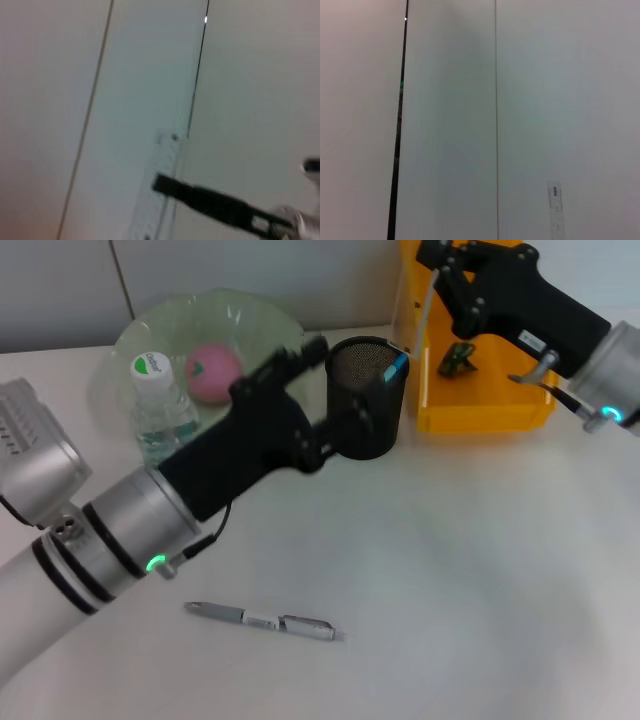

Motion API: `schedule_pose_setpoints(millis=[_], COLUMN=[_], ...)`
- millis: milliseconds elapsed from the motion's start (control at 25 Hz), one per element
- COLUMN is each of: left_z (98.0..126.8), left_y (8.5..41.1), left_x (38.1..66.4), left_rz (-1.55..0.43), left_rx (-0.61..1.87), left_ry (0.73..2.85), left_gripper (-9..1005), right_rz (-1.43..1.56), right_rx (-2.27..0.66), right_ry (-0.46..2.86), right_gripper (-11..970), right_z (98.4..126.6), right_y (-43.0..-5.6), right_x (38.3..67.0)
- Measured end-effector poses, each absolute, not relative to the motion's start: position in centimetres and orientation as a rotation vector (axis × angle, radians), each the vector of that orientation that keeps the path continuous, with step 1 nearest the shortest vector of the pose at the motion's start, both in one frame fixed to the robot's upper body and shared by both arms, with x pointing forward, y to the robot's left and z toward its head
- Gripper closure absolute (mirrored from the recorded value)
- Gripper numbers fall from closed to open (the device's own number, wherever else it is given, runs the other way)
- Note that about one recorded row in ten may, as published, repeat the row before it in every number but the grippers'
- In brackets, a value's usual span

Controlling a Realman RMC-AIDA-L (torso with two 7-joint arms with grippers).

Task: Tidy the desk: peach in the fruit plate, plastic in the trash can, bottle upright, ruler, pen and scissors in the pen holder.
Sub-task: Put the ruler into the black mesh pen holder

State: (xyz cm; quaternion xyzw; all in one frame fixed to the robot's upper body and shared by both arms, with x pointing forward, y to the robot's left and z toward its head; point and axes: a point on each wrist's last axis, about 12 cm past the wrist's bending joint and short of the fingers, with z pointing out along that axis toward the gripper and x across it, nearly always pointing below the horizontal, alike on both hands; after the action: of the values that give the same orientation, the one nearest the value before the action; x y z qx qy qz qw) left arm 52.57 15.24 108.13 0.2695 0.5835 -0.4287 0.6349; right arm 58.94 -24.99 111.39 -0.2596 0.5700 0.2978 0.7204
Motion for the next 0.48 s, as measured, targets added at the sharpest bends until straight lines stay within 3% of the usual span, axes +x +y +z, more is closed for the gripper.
schedule_pose_setpoints(millis=[480], left_z=[107.2], left_y=[19.0], left_x=[53.0], left_rz=[-1.041], left_rx=[0.747], left_ry=[1.591], left_gripper=[183], right_rz=[0.630], right_rx=[-0.569], right_ry=[1.395], right_gripper=[954], right_z=[110.9], right_y=[-22.3], right_x=[61.7])
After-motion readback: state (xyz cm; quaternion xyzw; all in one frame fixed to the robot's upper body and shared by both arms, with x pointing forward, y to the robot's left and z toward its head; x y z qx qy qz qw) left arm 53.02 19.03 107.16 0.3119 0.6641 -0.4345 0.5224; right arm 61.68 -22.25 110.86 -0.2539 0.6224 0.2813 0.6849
